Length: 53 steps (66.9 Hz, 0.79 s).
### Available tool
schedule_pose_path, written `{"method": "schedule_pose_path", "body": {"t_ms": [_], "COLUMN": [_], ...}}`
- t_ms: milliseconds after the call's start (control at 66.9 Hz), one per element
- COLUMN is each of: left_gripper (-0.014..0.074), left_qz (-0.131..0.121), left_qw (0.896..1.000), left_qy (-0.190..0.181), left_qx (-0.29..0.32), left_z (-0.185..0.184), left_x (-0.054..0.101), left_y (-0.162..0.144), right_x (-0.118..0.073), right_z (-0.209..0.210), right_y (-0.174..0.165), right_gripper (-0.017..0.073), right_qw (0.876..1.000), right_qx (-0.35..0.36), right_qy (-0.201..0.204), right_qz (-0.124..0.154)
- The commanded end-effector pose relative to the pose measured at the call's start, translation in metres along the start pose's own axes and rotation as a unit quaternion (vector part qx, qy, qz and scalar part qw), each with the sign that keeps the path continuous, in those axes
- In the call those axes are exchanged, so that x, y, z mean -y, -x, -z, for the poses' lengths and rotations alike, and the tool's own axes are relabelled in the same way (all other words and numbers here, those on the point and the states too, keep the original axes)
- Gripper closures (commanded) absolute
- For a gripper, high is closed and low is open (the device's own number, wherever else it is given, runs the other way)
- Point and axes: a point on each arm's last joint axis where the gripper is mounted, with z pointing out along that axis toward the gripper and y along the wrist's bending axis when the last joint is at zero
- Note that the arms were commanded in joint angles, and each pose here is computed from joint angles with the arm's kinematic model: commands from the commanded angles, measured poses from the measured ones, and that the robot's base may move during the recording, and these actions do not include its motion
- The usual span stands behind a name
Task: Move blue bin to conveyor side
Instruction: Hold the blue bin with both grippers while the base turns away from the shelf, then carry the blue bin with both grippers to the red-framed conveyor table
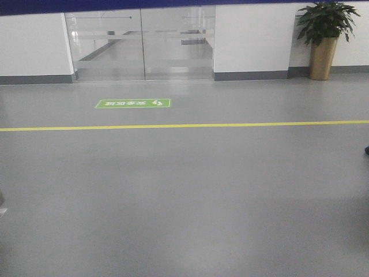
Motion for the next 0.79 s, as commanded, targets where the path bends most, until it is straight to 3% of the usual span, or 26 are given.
{"method": "schedule_pose_path", "body": {"t_ms": [0,778], "left_gripper": [0.061,0.061], "left_qz": [-0.004,-0.004], "left_qw": [0.998,0.998], "left_qy": [-0.04,-0.04], "left_qx": [0.057,0.057], "left_z": [0.0105,0.0105], "left_x": [0.0066,0.0066], "left_y": [0.0083,0.0083], "right_x": [-0.0028,-0.0036], "right_z": [0.0092,0.01], "right_y": [0.0087,0.0141], "right_gripper": [0.0638,0.0638], "right_qw": [0.998,0.996], "right_qx": [0.06,0.09], "right_qy": [0.02,0.024], "right_qz": [0.006,0.006]}}
